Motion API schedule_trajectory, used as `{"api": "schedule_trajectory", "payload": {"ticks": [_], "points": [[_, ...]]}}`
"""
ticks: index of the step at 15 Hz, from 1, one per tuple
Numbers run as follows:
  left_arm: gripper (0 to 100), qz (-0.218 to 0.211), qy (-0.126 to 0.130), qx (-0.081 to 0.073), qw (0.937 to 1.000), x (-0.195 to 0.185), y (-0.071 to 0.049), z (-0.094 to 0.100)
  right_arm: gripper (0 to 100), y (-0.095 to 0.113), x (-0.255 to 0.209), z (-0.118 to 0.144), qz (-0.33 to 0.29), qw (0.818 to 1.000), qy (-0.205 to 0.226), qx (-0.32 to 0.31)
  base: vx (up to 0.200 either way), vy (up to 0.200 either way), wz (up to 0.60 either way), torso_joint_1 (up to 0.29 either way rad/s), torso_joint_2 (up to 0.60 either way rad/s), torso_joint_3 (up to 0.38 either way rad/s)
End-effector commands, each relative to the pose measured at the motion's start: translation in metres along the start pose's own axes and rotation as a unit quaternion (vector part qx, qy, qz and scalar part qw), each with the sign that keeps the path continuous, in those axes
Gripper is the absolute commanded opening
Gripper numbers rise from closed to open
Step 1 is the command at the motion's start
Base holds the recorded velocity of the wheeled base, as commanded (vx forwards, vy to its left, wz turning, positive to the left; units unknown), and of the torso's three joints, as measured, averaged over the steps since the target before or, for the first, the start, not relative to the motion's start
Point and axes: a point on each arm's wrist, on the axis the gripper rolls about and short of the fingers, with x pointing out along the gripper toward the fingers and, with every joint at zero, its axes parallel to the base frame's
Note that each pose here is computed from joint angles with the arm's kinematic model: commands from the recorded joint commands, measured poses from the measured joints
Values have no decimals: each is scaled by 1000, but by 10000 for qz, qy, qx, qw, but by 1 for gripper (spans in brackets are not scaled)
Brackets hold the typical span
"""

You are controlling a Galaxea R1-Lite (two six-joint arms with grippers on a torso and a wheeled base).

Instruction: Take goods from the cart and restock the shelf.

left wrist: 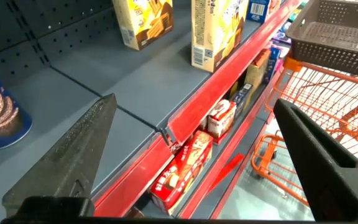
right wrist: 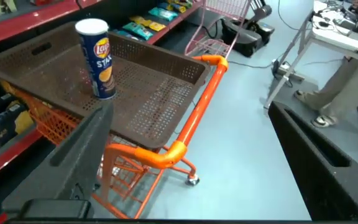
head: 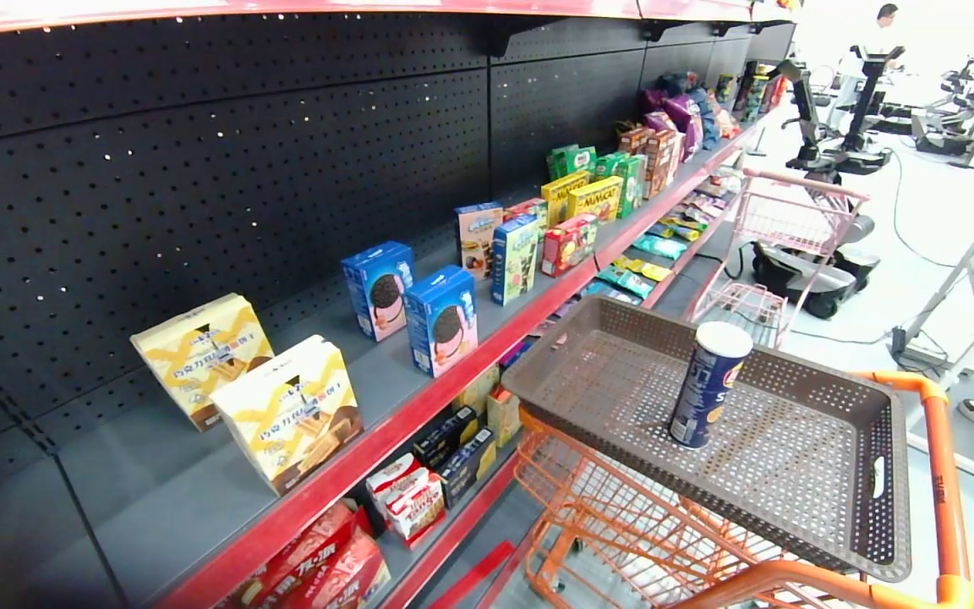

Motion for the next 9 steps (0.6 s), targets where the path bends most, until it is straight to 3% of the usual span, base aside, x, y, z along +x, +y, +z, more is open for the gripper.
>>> {"api": "schedule_trajectory", "payload": {"ticks": [1, 5, 9], "points": [[100, -3, -1, 5, 10000, 0, 0, 0, 100, 0, -1, -1, -4, 10000, -7, 2, 0, 0, 0, 0, 0, 0], [100, -3, 7, 13, 10000, 0, 0, 0, 100, 0, 0, -2, -65, 10000, 67, -24, 0, 0, 0, 0, 0, 0], [100, 20, -1, -41, 10000, 0, 0, 0, 100, 4, 22, 10, -224, 9989, 402, -112, 0, 0, 0, 0, 0, 0]]}}
